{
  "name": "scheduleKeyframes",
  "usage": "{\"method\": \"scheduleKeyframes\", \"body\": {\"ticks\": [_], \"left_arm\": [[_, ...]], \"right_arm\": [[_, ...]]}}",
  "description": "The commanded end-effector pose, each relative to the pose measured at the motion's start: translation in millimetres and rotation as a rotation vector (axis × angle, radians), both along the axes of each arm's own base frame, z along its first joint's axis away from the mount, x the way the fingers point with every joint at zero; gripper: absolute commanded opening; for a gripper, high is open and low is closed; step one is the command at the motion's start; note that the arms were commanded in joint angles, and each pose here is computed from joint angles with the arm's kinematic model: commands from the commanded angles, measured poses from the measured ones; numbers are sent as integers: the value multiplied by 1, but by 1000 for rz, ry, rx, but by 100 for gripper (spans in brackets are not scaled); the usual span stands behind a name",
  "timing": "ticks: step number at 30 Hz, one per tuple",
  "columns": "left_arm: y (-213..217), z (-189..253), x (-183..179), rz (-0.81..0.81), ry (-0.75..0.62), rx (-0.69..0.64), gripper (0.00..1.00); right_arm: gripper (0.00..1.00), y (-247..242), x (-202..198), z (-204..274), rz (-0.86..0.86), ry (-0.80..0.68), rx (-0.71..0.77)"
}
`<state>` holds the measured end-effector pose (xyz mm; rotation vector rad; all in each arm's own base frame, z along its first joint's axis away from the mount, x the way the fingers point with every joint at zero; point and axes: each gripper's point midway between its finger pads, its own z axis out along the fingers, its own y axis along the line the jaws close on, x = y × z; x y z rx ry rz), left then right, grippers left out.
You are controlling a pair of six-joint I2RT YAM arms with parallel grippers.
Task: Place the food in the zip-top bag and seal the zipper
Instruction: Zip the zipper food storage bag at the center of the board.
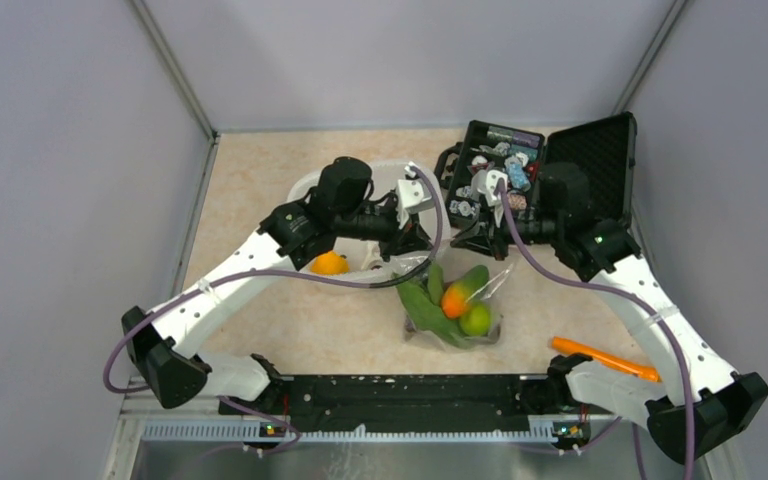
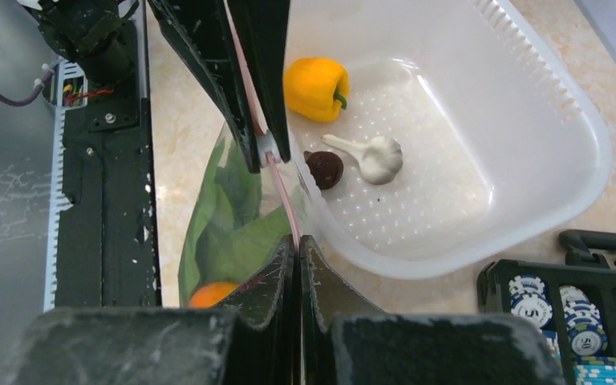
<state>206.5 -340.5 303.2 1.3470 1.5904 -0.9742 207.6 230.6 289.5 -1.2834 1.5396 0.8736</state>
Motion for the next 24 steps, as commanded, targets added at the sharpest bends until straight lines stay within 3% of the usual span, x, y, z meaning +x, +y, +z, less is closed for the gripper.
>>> {"method": "scheduleKeyframes", "body": {"ticks": [1, 24], "left_arm": [[21, 8, 2, 61, -66, -18, 0], [80, -32, 25, 255, -63, 113, 0]], "right_arm": [[0, -1, -1, 15, -9, -66, 27], [0, -3, 7, 2, -61, -57, 24]]}}
